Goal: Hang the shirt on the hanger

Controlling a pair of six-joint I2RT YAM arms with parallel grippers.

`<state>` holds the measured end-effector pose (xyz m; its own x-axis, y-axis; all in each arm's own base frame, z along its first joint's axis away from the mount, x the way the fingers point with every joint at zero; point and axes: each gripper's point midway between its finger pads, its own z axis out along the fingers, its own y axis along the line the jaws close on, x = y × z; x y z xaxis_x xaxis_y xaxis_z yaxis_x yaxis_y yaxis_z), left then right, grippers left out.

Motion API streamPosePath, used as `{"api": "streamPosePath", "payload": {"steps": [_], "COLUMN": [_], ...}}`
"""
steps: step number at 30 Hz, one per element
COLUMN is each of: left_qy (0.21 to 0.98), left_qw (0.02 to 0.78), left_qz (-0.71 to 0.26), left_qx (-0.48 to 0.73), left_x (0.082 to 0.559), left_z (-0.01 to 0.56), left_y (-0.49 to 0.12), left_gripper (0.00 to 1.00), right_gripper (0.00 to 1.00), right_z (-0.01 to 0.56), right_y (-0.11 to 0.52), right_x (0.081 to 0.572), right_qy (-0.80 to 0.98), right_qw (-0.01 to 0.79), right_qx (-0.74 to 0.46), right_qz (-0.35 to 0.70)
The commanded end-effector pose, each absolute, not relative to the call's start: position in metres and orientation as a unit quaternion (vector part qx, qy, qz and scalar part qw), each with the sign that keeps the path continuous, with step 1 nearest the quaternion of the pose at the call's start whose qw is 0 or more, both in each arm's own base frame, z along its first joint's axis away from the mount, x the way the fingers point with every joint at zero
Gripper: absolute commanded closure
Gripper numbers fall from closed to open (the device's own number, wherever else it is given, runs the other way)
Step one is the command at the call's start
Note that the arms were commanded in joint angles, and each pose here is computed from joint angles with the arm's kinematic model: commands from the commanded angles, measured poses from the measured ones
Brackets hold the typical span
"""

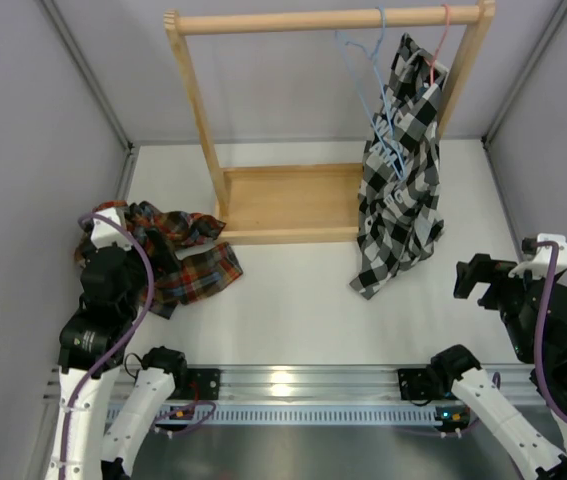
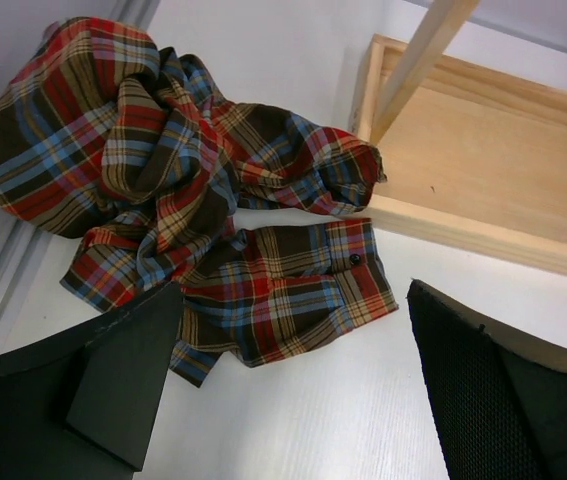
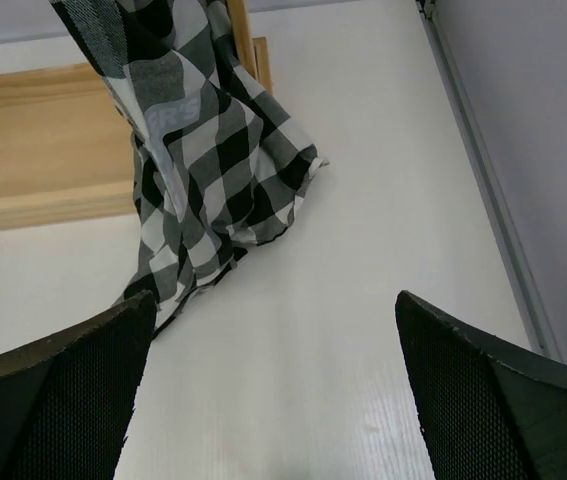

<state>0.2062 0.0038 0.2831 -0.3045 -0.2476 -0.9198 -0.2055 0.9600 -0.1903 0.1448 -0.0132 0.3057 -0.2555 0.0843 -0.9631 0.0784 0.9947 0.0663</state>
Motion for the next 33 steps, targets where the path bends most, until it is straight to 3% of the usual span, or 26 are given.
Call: {"api": "streamPosePath", "payload": {"steps": [1,10,17,19,29,32,33], "left_qy": [0.784,0.74,0.744,0.743,0.736,0.742,0.741], "left_qw": [0.596,0.603,0.516,0.478,0.403,0.382,0.389], "left_qz": [-0.005,0.046,0.084,0.141,0.215,0.23,0.223], "left_qx": [-0.176,-0.295,-0.417,-0.448,-0.5,-0.501,-0.5], "left_x": [0.211,0.204,0.247,0.257,0.299,0.295,0.299], "left_z": [0.296,0.297,0.225,0.191,0.107,0.084,0.081], "left_y": [0.015,0.049,0.054,0.067,0.096,0.102,0.101], "left_gripper": [0.02,0.02,0.02,0.02,0.02,0.11,0.25], "right_gripper": [0.01,0.01,0.01,0.01,0.0,0.0,0.01], "right_z": [0.316,0.324,0.347,0.351,0.327,0.325,0.325], "right_y": [-0.01,0.002,0.048,0.066,0.089,0.09,0.091], "right_x": [0.149,0.144,0.133,0.134,0.141,0.141,0.141], "right_qy": [0.774,0.762,0.729,0.714,0.722,0.719,0.718], "right_qw": [0.63,0.645,0.658,0.66,0.637,0.64,0.64], "right_qx": [0.053,0.026,-0.019,-0.042,-0.079,-0.081,-0.081], "right_qz": [0.016,0.052,0.186,0.23,0.259,0.26,0.262]}}
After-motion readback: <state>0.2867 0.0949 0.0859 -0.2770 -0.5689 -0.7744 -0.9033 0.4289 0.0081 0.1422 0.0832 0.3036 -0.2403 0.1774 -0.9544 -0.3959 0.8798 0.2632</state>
